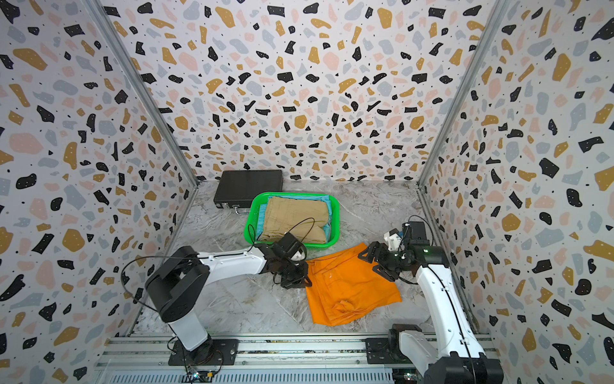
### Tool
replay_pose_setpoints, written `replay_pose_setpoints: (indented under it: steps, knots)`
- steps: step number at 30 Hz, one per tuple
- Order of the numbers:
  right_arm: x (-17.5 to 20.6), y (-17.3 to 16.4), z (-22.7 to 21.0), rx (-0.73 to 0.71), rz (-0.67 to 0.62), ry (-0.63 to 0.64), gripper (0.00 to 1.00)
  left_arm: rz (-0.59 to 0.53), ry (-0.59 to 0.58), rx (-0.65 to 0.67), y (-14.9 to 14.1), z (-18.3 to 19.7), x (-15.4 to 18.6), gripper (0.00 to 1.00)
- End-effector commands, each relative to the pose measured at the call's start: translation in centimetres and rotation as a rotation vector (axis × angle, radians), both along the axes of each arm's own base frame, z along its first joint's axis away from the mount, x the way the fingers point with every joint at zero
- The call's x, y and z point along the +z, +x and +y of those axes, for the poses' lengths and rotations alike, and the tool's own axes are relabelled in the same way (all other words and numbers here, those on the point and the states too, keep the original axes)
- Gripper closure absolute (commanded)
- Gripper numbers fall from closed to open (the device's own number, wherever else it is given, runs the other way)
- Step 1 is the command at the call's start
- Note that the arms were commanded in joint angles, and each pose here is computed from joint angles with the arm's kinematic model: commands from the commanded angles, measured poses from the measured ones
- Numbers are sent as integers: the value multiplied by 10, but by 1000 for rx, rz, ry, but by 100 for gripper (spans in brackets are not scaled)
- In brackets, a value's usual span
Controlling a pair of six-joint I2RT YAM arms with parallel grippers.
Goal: Put the folded long pants in the basket
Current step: Pick up the long pant at the center of the board.
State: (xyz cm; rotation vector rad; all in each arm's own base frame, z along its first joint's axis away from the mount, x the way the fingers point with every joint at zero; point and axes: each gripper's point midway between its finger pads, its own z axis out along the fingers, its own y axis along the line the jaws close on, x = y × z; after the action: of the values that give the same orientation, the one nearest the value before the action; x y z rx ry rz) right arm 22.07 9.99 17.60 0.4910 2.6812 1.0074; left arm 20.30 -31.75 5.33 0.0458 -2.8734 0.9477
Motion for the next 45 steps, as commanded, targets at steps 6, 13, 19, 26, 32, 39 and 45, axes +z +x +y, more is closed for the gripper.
replay_pose_setpoints:
  steps: [6, 13, 19, 26, 32, 39, 45]
  knots:
    - [-30, -3, -10, 69, 27, -105, 20, -75, 61, -93, -13, 71, 33, 100]
    - [-66, 3, -3, 84, 92, -58, 19, -62, 124, -91, -27, 113, 31, 100]
    - [-102, 13, 14, 134, 149, -12, 18, -77, 166, -114, -18, 126, 28, 100]
    - [-144, 23, 48, 222, 265, 47, 23, -64, 172, -136, -11, 127, 24, 100]
    - [-150, 14, 70, 273, 284, 43, 28, -77, 191, -134, -6, 130, 22, 100]
    - [-156, 6, 81, 287, 316, 18, 95, -75, 182, -138, -3, 129, 21, 100]
    - [-117, -10, 57, 310, 207, -173, 100, -224, 153, -132, -1, 133, 55, 100]
